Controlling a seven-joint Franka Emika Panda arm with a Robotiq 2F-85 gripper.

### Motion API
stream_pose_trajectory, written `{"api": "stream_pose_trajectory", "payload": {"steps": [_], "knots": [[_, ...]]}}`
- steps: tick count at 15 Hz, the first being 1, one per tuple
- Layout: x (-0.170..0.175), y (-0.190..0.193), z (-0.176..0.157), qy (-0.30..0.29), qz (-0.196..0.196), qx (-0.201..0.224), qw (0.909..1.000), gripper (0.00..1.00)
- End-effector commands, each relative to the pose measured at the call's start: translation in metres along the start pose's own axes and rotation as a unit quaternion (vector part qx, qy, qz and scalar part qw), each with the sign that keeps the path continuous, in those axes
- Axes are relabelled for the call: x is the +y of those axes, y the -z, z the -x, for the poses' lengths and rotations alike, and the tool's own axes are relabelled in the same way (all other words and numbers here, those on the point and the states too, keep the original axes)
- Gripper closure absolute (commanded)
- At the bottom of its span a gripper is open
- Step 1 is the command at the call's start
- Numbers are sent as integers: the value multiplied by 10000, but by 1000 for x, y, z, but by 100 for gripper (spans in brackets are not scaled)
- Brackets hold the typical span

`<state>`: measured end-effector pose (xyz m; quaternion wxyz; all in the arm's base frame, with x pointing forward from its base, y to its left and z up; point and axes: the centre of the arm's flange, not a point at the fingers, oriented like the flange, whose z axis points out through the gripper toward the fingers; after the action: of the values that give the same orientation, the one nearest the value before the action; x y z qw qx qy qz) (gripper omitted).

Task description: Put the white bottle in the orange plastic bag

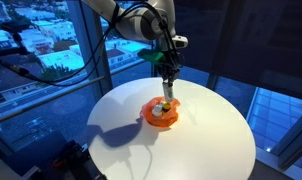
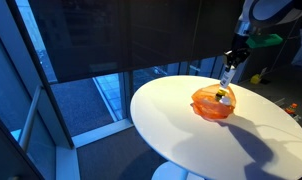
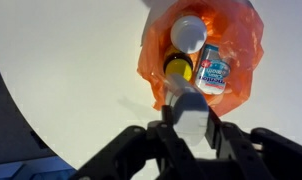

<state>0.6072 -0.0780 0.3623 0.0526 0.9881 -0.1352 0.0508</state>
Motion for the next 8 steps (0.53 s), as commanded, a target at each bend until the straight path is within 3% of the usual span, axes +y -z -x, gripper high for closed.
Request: {"api": "stream_pose_trajectory", "payload": {"steps": [1,8], "knots": [[-18,1,-1,279,-35,94,9996,90],[-37,-32,-2,581,-194,-43,9981,90]]}}
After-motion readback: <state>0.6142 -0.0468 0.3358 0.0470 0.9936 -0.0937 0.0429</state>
